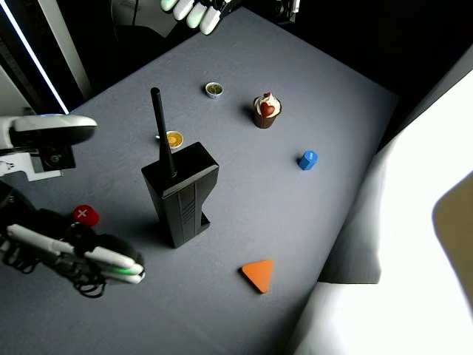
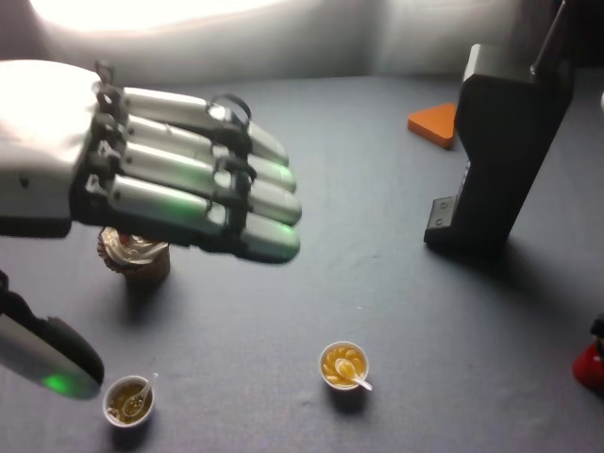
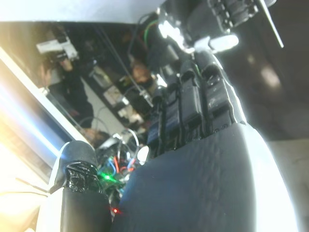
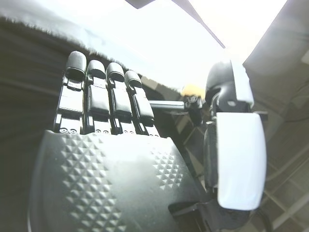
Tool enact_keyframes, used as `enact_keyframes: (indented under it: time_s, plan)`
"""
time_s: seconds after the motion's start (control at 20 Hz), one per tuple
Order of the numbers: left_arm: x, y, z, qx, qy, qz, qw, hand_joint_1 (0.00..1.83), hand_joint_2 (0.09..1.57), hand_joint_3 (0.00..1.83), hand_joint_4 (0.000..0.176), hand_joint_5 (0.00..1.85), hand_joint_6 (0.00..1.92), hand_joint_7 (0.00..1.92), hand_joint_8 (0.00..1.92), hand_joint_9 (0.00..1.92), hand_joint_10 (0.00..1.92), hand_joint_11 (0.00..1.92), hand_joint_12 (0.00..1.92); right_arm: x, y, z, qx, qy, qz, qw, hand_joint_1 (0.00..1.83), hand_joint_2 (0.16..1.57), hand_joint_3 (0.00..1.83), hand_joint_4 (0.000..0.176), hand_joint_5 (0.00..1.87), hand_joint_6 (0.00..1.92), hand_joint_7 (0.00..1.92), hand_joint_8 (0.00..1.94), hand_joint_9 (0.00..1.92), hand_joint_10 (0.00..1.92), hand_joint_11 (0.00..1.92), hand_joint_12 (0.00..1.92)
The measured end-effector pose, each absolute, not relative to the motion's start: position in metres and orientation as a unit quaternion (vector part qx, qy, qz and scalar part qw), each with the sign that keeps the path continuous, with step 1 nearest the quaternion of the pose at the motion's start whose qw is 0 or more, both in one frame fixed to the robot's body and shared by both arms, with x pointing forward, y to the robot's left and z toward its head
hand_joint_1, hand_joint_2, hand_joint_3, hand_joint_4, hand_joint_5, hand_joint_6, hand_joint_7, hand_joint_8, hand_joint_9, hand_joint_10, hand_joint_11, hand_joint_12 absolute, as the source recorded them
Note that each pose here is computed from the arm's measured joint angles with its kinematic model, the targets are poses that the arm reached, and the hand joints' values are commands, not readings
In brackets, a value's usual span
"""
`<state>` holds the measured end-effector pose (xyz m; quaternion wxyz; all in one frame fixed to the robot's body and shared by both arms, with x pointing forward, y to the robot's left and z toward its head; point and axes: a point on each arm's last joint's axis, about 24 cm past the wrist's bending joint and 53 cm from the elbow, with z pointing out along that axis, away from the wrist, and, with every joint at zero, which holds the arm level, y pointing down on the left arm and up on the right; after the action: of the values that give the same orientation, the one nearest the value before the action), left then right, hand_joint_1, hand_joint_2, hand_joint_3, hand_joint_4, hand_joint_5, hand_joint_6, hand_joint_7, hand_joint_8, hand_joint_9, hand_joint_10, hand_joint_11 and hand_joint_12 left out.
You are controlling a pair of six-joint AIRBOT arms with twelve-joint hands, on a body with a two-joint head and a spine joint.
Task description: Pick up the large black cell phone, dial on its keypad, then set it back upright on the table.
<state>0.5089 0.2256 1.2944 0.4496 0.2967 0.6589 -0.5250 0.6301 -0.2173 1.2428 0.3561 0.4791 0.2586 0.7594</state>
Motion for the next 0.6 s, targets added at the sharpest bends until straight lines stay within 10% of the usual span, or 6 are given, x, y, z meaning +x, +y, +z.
enact_keyframes:
  time_s: [0.6]
  plan:
    - [0.521, 0.228, 1.289, 0.283, 0.673, -0.51, 0.456, 0.12, 1.18, 0.0, 0.0, 0.17, 0.0, 0.18, 0.0, 0.19, 0.0, 0.0, 0.53, 0.647, -0.204, 1.244, 0.476, 0.245, 0.77, 0.349, 1.06, 1.03, 0.0, 0.0, 0.04, 0.0, 0.0, 0.0, 0.02, 0.0, 0.0, 0.15]
